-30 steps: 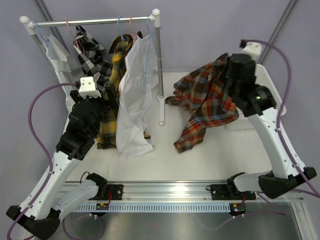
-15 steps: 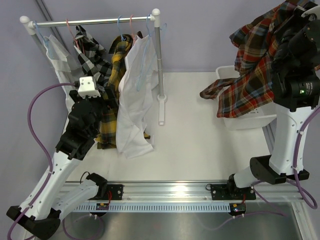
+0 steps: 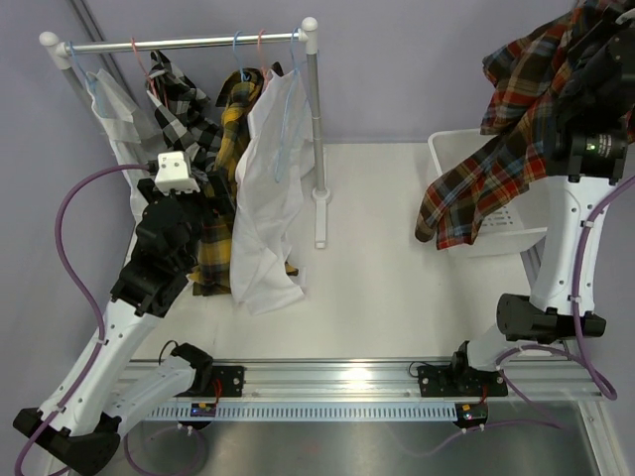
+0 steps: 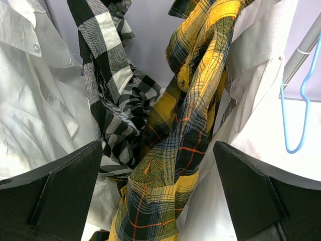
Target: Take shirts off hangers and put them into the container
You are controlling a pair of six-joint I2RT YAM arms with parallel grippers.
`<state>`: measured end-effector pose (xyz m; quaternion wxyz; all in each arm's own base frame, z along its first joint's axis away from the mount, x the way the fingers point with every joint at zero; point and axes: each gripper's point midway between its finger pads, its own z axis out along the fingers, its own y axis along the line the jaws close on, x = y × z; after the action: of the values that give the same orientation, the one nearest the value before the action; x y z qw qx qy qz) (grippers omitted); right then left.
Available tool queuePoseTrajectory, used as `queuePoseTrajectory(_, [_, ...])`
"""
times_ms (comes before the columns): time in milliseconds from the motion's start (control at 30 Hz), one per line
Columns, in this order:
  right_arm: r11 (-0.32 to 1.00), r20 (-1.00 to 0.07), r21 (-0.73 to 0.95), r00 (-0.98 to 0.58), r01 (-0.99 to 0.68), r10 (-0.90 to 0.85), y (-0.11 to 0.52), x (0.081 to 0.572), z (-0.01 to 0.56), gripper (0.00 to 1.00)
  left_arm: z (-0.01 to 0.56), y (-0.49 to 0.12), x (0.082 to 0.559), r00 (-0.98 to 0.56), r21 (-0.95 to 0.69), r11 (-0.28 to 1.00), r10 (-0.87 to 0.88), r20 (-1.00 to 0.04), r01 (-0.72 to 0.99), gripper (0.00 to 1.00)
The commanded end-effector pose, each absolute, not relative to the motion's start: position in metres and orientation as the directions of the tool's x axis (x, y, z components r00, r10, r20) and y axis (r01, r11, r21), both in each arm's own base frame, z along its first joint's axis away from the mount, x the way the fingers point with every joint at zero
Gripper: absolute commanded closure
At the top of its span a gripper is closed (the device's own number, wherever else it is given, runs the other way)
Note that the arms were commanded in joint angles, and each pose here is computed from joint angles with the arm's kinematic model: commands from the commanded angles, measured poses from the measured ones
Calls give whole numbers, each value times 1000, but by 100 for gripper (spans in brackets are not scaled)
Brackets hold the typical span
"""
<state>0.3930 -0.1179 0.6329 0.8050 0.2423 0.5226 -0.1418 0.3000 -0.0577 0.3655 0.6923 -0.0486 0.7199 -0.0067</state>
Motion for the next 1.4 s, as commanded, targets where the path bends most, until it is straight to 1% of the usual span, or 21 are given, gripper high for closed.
queuePoseTrajectory(0, [862,-905,274,417,427,81,-114,413,605,100,380,-54,303,27,-112,991,-110,-994,-79,1])
queuePoseTrajectory(67, [853,-914,287,390,435,109,-117,416,582,100,381,-54,303,29,-116,990,-114,-993,-77,1])
queuePoseTrajectory(100, [843,-934,289,326,453,145,-119,429,543,100,380,-55,303,27,-115,990,-113,-993,-76,1])
queuePoseTrajectory(167, [837,-938,302,298,457,176,-118,429,518,100,381,-55,302,30,-120,990,-118,-993,-74,1])
queuePoseTrajectory(200, [828,-948,304,235,472,214,-118,437,478,100,381,-55,302,30,-120,990,-118,-993,-71,1])
queuePoseTrajectory(267, [820,-949,312,195,480,247,-116,438,449,100,382,-56,302,32,-124,990,-122,-992,-67,1])
queuePoseTrajectory(300, [810,-949,314,140,495,282,-115,442,415,100,382,-55,301,32,-126,990,-124,-992,-67,1])
queuePoseTrajectory(367, [795,-945,303,61,526,320,-115,446,374,100,382,-55,301,33,-126,990,-124,-992,-69,1])
queuePoseTrajectory(467, [760,-909,280,-91,586,406,-114,451,301,100,383,-54,300,37,-128,989,-126,-991,-70,1])
queuePoseTrajectory(500, [743,-889,296,-112,600,444,-114,453,287,100,384,-54,299,38,-127,990,-125,-991,-68,1])
queuePoseTrajectory(567, [713,-834,250,-228,655,503,-114,449,240,100,383,-54,300,35,-126,990,-124,-992,-70,1])
queuePoseTrajectory(600, [689,-808,268,-232,674,541,-115,449,232,100,384,-53,299,38,-127,989,-125,-991,-71,1])
queuePoseTrajectory(700, [646,-739,227,-303,729,602,-116,440,193,100,385,-53,299,39,-127,989,-124,-991,-71,1])
queuePoseTrajectory(767, [631,-700,199,-342,750,627,-118,434,173,95,385,-52,299,40,-125,989,-122,-992,-74,1])
queuePoseTrajectory(933, [628,-613,178,-414,757,673,-117,433,137,86,386,-51,298,43,-127,989,-124,-991,-75,1])
queuePoseTrajectory(1067, [637,-586,154,-449,755,674,-119,436,122,80,386,-50,297,44,-125,989,-121,-992,-80,1])
queuePoseTrajectory(1167, [647,-611,144,-446,749,653,-123,439,139,78,385,-50,298,43,-121,989,-118,-992,-82,1])
queuePoseTrajectory(1233, [653,-673,170,-397,738,624,-126,436,172,77,386,-51,298,43,-124,989,-121,-992,-78,1])
queuePoseTrajectory(1300, [680,-724,202,-360,704,588,-127,437,198,63,386,-51,298,43,-125,989,-122,-992,-77,1])
queuePoseTrajectory(1333, [692,-745,217,-342,689,573,-126,436,212,52,386,-51,298,43,-125,989,-122,-992,-75,1])
queuePoseTrajectory(1367, [704,-770,239,-311,669,558,-124,432,235,46,386,-52,298,42,-127,989,-124,-991,-72,1])
